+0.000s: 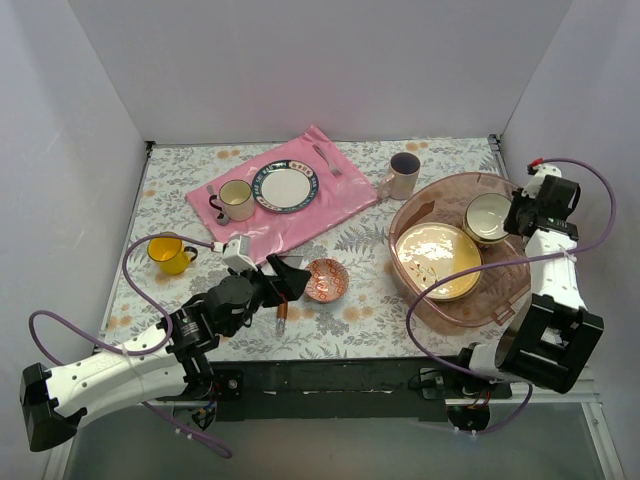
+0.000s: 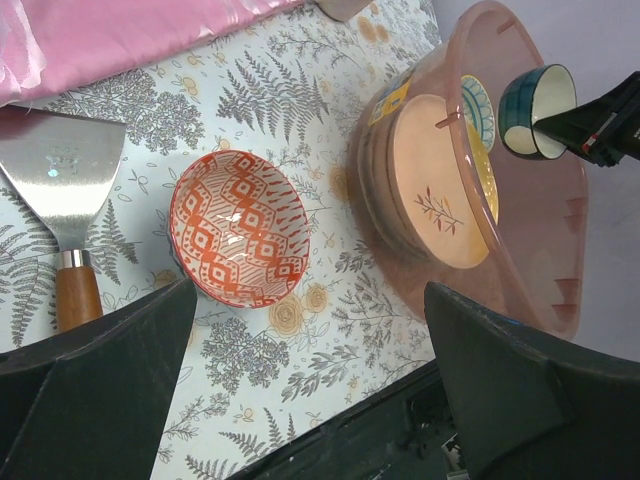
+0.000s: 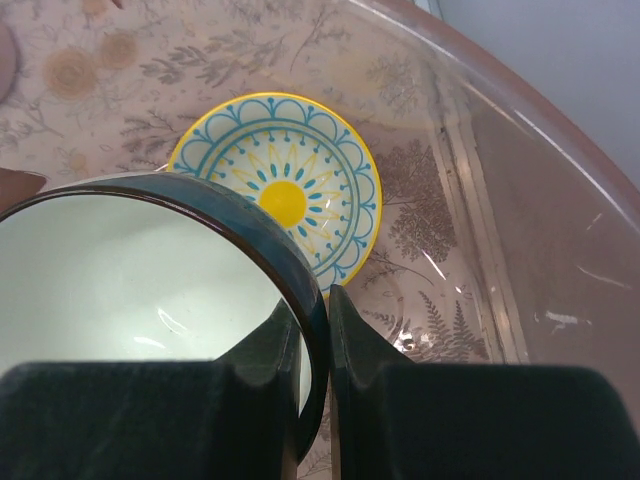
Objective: Place the mixed dishes into the plastic bin
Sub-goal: Place the bowl in the plastic bin.
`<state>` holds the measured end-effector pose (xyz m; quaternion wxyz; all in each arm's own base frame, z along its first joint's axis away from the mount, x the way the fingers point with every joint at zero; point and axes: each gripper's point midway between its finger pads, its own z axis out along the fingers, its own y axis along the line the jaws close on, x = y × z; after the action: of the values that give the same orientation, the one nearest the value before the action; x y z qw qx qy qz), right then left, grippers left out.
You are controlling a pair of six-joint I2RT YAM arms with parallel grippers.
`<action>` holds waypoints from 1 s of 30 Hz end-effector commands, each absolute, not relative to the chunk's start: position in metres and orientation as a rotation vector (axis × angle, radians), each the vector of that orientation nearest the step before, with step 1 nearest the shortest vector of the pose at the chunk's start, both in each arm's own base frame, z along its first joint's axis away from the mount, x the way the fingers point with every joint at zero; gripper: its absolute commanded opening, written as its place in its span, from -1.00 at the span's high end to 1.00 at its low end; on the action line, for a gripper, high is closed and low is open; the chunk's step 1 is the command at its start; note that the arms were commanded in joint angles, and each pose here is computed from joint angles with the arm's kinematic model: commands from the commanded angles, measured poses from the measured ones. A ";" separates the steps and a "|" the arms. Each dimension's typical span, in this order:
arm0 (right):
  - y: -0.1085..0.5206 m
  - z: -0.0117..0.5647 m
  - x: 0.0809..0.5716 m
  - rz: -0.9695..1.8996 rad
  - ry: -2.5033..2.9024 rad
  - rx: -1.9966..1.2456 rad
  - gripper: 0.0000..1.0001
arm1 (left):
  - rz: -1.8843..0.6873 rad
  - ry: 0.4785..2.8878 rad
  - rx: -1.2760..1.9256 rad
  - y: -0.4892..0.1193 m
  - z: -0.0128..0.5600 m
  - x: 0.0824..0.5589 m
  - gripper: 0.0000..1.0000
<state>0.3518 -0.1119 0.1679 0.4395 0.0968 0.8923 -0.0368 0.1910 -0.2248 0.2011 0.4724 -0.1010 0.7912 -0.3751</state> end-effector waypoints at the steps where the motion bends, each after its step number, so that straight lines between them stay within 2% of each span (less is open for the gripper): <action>1: -0.125 0.200 0.383 -0.122 2.086 0.217 0.97 | -0.902 1.925 -0.269 -0.219 0.199 0.193 -0.97; 30: -0.146 0.152 0.421 -0.128 2.179 0.289 0.97 | -0.890 1.926 -0.279 -0.216 0.197 0.193 -0.96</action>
<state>0.3897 -0.1318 0.1115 0.3871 0.1106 0.9147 -0.0352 0.1903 -0.2204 0.1961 0.4729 -0.1067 0.7917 -0.3718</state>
